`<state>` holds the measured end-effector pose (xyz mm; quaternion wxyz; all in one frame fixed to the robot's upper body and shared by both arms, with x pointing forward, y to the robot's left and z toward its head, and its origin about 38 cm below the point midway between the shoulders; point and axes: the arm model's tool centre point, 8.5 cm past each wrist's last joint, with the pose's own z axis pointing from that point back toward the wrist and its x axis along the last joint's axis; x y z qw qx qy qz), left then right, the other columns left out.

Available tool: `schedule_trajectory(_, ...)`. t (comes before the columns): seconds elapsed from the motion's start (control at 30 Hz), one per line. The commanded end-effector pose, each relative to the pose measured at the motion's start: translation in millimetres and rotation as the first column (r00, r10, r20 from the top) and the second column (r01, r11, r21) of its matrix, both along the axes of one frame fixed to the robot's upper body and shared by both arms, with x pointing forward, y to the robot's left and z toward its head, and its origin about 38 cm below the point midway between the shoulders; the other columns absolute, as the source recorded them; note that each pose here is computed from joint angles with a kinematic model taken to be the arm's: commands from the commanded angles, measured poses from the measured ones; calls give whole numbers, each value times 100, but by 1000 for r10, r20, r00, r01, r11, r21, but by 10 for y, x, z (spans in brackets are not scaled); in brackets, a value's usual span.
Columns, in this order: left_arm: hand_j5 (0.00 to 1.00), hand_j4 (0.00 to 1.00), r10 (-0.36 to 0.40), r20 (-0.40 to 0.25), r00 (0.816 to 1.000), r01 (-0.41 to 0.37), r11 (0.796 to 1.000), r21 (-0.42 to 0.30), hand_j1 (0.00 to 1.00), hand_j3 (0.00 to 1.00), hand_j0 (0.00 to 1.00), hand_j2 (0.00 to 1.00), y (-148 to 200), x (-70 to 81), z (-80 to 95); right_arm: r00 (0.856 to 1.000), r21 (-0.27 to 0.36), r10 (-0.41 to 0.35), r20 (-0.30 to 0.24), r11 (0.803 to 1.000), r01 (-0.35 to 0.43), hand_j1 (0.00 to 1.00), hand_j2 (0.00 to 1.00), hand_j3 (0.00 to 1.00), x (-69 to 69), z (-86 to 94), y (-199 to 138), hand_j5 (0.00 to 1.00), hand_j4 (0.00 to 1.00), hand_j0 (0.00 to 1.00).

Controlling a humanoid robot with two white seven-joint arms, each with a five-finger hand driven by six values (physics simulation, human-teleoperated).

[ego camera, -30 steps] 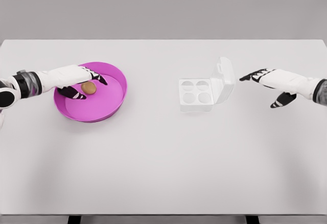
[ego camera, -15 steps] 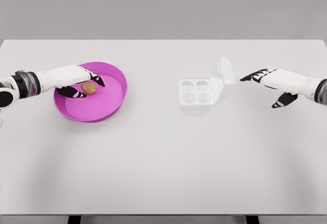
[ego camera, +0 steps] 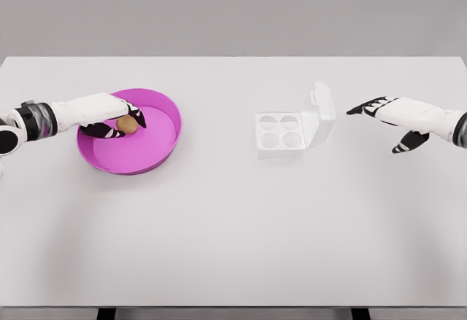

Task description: Pack egg into the box and close the box lid

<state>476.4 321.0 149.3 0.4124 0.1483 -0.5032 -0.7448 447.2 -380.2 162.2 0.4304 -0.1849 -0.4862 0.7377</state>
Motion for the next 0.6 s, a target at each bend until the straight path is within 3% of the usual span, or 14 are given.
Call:
schedule_trajectory(0.0,61,61,3,0,1000,-3,1000,-4,61,61,61,61,4,1,4,1000,5,-3,1,1000,3,100,100,100,1,8,-6,100,100,100)
schedule_trajectory(0.57,66,66,3,-2,1000,-3,1000,1,66,66,66,66,6,-3,-6,1000,5,-3,2,1000,3,100,100,100,4,15,-6,100,100,100)
